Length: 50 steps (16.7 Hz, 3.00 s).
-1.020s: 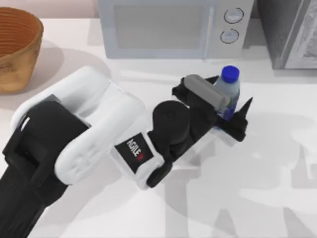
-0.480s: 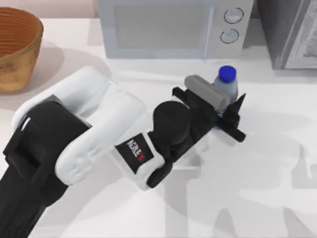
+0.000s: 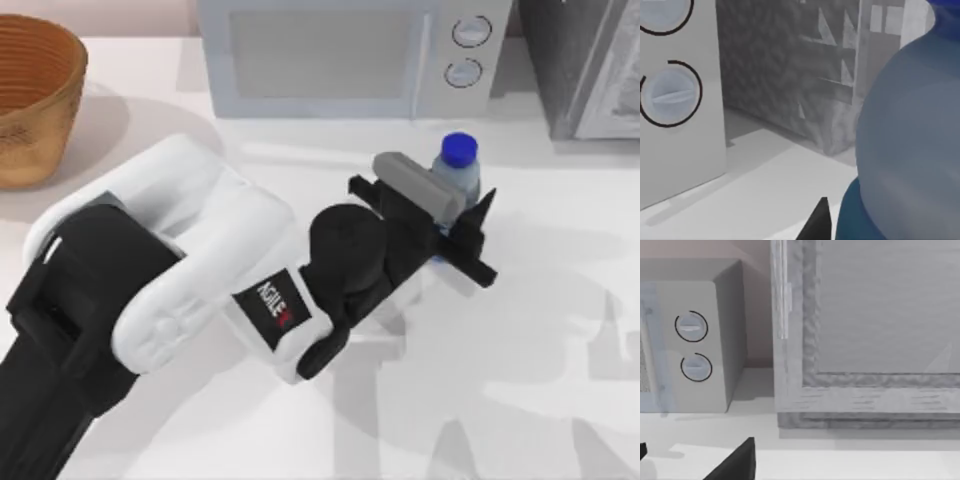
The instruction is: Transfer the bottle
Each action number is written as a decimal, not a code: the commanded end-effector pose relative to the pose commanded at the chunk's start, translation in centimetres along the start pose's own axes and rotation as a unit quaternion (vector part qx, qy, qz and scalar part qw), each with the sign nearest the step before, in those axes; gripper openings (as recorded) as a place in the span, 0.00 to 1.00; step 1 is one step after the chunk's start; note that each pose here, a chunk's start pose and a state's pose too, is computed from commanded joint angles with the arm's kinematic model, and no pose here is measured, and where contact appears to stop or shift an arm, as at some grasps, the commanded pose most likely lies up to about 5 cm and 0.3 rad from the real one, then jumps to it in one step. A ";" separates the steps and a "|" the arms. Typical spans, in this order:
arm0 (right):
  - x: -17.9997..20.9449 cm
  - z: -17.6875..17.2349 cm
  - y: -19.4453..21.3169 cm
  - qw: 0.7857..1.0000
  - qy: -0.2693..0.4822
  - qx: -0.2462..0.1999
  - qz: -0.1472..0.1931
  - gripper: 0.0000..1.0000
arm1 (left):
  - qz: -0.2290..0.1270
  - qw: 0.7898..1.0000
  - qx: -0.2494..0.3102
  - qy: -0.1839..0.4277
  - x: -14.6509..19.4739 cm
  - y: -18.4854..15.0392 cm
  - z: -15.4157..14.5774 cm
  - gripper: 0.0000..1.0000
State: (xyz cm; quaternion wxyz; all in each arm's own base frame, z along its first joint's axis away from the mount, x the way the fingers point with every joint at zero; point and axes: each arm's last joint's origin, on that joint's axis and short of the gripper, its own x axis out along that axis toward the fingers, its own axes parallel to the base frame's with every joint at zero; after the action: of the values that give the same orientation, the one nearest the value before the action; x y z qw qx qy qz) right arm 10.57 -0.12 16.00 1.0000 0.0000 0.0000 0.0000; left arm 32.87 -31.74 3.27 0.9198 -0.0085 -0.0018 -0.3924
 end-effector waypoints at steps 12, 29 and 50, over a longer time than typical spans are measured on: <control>0.0 0.0 0.0 1.000 0.000 0.000 0.000 1.00 | 0.003 1.000 0.014 0.014 -10.3 14.4 2.0 0.00; 0.0 0.0 0.0 1.000 0.000 0.000 0.000 1.00 | 0.008 1.000 0.018 0.018 -25.6 20.7 4.4 0.00; 0.0 0.0 0.0 1.000 0.000 0.000 0.000 1.00 | 0.011 1.000 0.019 0.017 -21.4 20.8 1.4 0.83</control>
State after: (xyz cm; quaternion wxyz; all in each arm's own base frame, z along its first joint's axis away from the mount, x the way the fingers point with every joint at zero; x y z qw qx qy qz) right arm 10.57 -0.12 16.00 1.0000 0.0000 0.0000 0.0000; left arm 33.06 -1.90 4.14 0.9238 0.0155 0.0071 -0.3826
